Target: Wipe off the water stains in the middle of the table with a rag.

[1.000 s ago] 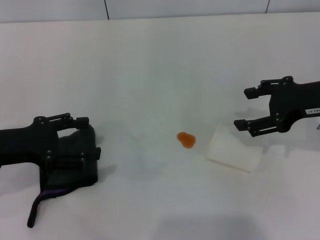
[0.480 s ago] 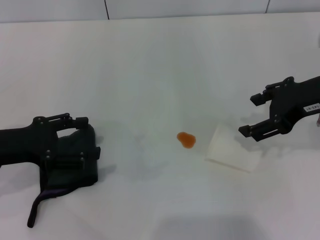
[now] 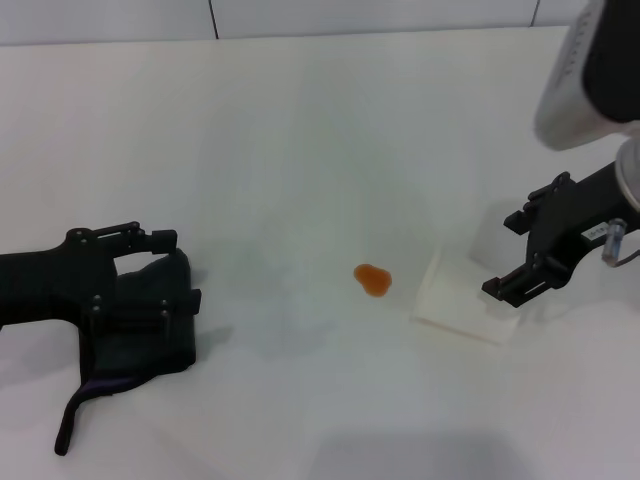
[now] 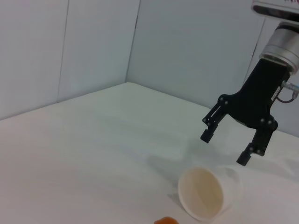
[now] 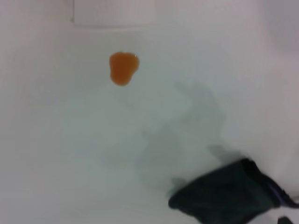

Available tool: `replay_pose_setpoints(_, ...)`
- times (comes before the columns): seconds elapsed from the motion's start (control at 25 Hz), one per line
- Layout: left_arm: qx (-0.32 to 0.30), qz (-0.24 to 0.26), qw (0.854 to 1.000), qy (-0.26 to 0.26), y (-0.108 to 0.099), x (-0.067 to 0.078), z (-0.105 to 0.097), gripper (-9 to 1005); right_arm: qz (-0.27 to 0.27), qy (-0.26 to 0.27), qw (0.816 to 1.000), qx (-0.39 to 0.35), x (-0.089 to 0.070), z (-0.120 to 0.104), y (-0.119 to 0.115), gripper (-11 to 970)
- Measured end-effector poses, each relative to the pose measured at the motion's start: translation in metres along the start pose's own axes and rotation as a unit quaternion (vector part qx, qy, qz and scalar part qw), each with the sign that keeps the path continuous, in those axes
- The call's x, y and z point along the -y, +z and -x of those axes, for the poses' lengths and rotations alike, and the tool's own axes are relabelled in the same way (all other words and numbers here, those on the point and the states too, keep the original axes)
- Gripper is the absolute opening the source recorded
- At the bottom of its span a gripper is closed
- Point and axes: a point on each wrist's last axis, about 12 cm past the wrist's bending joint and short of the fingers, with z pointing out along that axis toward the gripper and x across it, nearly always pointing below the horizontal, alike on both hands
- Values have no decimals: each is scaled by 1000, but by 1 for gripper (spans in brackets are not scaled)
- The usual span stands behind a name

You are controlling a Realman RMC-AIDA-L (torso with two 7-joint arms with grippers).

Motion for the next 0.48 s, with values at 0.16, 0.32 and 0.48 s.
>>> replay_pose_setpoints(0.16,-1,1,1000,0,0,0,0,886,0,3,1000,-6,-1,1,2,827)
replay_pose_setpoints(0.32,-1,1,1000,0,0,0,0,886,5,8,1000,-11,-3,2,6,827)
replay_pose_setpoints(0.48,-1,1,1000,0,0,0,0,886,8,5,1000,-15,-6,4,9,827)
